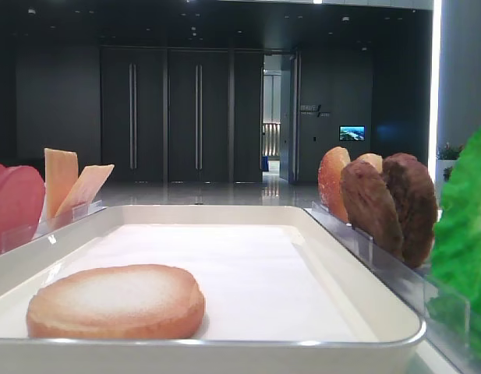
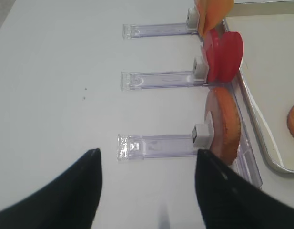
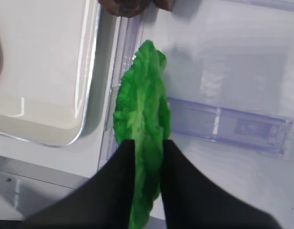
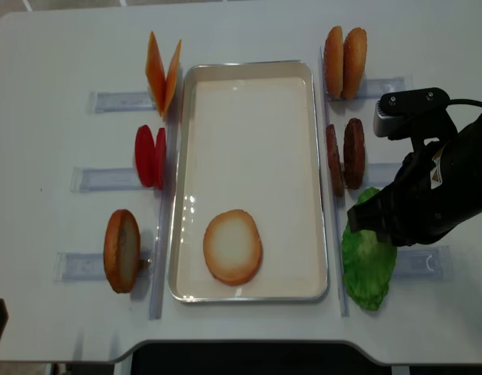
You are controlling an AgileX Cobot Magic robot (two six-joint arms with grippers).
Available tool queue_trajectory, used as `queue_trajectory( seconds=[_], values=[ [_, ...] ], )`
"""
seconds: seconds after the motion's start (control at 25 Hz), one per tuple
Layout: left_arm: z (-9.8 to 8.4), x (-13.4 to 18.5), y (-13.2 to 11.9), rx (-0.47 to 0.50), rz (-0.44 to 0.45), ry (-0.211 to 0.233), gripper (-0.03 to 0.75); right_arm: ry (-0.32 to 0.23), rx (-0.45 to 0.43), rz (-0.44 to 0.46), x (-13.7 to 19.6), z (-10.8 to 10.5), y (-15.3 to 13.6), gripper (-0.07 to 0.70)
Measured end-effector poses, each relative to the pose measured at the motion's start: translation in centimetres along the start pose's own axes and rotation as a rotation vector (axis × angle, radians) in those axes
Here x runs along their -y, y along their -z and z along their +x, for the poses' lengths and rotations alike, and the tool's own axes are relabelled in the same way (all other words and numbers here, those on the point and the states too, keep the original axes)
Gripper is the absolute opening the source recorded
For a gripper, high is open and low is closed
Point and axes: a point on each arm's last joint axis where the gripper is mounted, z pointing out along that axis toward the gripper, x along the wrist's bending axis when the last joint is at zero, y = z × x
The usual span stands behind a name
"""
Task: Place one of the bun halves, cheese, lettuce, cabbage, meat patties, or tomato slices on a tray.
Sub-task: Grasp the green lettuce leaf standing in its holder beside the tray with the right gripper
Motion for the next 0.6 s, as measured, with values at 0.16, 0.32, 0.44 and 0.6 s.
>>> queue_trajectory(
  seconds=[0.16, 0.32, 0.44, 0.6],
  values=[
    [0.0, 0.0, 0.0, 0.0, 0.0, 0.0, 0.471, 0.003, 0.0, 0.0, 0.0, 0.0, 0.0, 0.097],
    [0.0, 0.0, 0.0, 0.0, 0.0, 0.0, 0.471, 0.004, 0.0, -0.001, -0.02, 0.01, 0.02, 0.073],
    [0.0, 0.0, 0.0, 0.0, 0.0, 0.0, 0.471, 0.004, 0.0, -0.001, -0.02, 0.01, 0.02, 0.058],
    [0.0, 0.0, 0.0, 0.0, 0.0, 0.0, 0.471, 0.004, 0.0, -0.001, -0.02, 0.01, 0.02, 0.054]
  ],
)
